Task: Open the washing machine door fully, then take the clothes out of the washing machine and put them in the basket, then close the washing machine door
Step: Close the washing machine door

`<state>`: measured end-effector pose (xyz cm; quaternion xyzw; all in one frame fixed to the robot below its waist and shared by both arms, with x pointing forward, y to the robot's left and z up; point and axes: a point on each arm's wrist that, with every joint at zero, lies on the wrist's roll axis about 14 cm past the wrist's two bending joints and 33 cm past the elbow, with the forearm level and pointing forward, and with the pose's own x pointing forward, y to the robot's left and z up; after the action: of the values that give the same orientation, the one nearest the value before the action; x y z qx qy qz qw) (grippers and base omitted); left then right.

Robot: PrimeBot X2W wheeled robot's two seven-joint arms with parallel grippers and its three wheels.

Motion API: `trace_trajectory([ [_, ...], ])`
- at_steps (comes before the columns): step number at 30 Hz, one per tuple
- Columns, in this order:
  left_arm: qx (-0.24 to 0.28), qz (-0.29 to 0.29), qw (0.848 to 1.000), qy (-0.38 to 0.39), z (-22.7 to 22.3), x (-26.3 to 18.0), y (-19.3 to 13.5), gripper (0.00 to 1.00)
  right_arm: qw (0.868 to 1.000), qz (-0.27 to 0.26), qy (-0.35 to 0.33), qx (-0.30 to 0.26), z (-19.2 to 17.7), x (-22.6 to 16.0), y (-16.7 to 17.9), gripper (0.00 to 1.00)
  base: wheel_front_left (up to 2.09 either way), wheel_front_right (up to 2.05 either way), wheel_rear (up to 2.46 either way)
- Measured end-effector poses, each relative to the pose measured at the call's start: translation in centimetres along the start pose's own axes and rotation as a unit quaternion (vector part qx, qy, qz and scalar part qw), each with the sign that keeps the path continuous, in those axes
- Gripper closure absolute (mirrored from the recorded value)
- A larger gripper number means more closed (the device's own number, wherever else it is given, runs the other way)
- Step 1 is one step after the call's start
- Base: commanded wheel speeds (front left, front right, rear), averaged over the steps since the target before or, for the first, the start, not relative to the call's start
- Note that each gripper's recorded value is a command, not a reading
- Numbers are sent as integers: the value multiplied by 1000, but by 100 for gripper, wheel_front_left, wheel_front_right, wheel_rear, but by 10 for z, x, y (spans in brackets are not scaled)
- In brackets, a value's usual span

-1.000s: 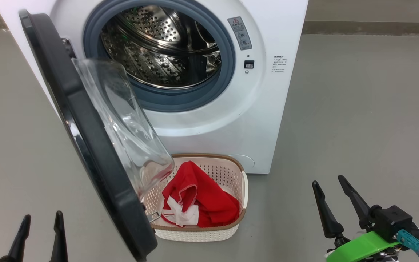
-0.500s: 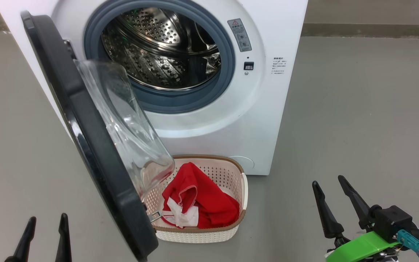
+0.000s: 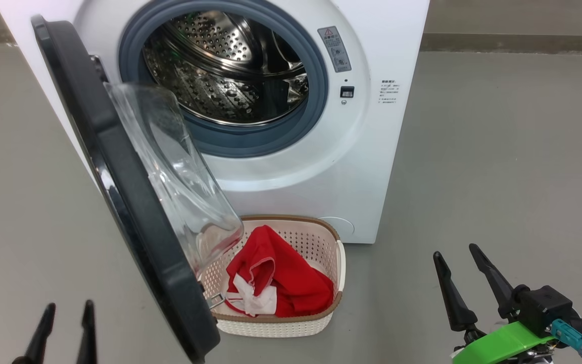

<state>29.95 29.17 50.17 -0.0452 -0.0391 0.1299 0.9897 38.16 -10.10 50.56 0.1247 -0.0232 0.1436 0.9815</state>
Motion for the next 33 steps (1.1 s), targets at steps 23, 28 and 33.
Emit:
trace_trajectory([
  [23,-490,21,871,-38,60,56,-2,100,1000,2,10,3,-7,3,1,0,0,0,0],
  [28,-618,-28,785,5,79,63,-27,100,1000,-5,7,2,-5,0,-4,0,0,0,0],
  [33,-652,-67,754,38,94,62,-52,100,1000,-14,6,5,-4,-3,-9,0,0,0,0],
])
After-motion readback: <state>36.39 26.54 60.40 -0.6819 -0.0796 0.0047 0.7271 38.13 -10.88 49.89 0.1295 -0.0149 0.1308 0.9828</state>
